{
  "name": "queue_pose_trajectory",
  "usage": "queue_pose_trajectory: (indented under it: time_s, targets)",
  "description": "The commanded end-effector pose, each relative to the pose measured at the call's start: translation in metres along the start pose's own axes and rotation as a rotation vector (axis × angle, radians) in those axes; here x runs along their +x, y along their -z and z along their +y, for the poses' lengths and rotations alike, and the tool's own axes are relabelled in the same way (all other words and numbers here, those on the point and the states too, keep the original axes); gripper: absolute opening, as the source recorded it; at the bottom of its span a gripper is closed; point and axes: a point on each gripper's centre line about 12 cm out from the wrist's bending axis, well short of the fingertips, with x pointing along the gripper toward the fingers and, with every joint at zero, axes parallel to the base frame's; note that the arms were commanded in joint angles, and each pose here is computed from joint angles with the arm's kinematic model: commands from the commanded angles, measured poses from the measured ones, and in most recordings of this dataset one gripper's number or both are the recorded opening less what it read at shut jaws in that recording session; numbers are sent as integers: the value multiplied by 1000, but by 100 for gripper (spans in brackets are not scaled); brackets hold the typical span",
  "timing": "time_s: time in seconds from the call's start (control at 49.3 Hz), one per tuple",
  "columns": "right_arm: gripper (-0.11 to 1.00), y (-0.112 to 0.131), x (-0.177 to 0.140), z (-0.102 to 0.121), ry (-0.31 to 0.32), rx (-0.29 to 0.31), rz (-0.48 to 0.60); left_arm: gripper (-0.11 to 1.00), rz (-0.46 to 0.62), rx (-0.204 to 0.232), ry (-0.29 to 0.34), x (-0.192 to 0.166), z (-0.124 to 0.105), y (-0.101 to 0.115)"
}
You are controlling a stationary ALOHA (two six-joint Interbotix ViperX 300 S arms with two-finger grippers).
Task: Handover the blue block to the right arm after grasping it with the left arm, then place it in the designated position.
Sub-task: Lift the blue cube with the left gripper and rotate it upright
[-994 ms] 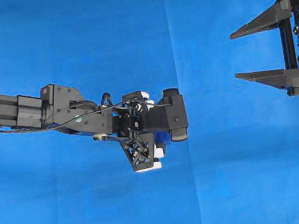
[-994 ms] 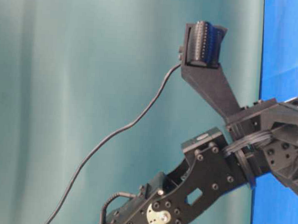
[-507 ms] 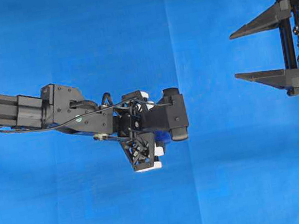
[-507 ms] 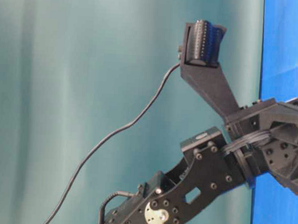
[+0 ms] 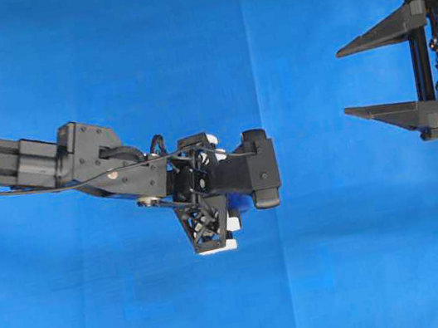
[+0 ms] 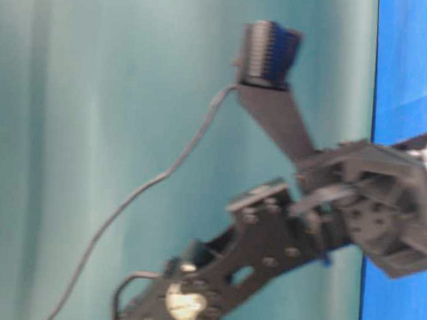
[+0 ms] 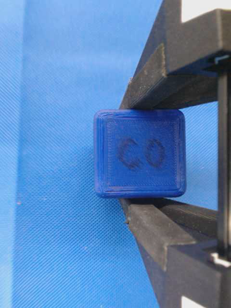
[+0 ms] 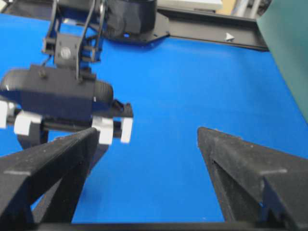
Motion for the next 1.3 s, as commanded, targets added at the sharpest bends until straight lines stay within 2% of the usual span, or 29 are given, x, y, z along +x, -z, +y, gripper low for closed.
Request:
queue_pose_trajectory:
  time_s: [0.0,0.406,0.649,0.831,1.278]
  targets:
    - [96,-7,2,-1,3,5,-17,46,-83,6,14,-34,-6,-27]
    - [96,-7,2,-1,3,3,-17,46,-177,6,28,-118,-10,-56]
    - [96,-7,2,-1,3,5,-17,46,-184,9,17,-149,-7,-64]
    - [96,-7,2,-1,3,5,-17,46,-195,16,14,-162,-7,-69]
    - [96,-7,2,-1,3,5,-17,46,-200,10,11,-164,-4,-68]
